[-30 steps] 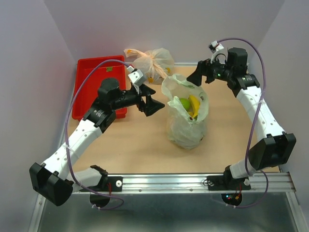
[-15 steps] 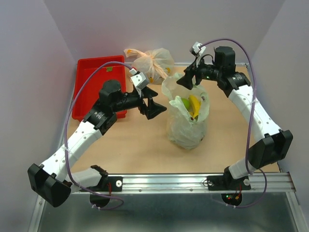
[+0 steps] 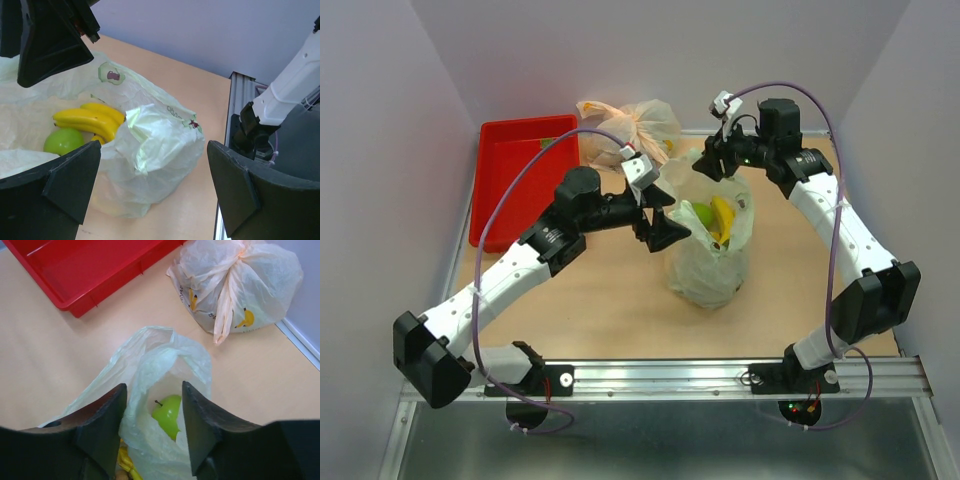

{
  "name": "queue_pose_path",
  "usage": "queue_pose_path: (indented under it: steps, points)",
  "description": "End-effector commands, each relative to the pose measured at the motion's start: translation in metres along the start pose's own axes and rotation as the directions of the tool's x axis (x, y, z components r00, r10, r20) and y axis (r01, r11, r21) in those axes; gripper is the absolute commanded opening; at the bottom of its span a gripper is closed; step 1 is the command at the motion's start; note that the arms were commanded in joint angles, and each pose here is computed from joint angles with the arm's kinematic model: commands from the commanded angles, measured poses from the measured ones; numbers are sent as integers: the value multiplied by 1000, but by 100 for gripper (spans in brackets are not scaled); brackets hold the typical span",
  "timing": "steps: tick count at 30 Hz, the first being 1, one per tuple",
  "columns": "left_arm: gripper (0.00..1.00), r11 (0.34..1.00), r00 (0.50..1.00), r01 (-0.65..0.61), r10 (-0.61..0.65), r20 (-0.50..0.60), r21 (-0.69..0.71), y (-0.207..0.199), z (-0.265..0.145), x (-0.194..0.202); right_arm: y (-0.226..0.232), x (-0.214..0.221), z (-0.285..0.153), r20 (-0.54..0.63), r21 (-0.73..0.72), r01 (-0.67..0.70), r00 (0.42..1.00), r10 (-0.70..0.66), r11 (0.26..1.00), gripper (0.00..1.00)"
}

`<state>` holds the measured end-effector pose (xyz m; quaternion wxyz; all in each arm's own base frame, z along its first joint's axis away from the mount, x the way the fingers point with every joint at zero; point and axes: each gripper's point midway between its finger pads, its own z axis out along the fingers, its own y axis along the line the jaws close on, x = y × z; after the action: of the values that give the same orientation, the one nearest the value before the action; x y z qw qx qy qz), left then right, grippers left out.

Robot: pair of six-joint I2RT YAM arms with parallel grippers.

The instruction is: Place the fake fruits into the plastic bag and tie a complex knot

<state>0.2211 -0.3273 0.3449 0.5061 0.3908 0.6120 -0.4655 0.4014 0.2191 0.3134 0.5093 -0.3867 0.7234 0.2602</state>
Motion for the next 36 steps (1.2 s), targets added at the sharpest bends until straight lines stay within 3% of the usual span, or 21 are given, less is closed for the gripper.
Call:
queue_pose_path:
  steps: [1,5,7,8,9,11,17,24,30,36]
  points:
    - [99,1000,995,-17,17,101,-1,1,15,-37,-3,-26,-9,46,33,60,997,-61,998,49]
    - [98,999,993,27,-29,116,23,0,23,-40,-3,-28,-11,50,37,51,997,-53,998,29]
    - [69,998,992,43,-47,115,38,-1,25,-42,-5,-30,-12,52,56,28,998,-31,998,14]
    - [47,998,993,52,-55,107,30,1,24,-41,-9,-30,-13,48,82,19,999,-23,996,10]
    - [35,998,992,59,-60,113,8,8,20,-44,-13,-33,-15,54,104,-2,999,-4,995,0]
    - [2,998,988,62,-58,146,-22,16,10,-56,-23,-38,-19,61,175,-49,997,39,983,0]
    - [0,992,971,8,21,240,-122,49,-31,-102,-44,-63,-51,184,268,-219,968,173,938,0]
    - [0,979,947,-128,168,274,-159,39,-75,-132,-50,-100,-101,386,345,-408,883,268,846,0]
    - [0,953,938,-77,169,303,-292,48,-103,-144,-40,-109,-151,476,439,-437,854,210,785,1]
    - [0,877,950,1,150,273,-481,86,-130,-124,-20,-82,-174,449,489,-391,879,159,780,0]
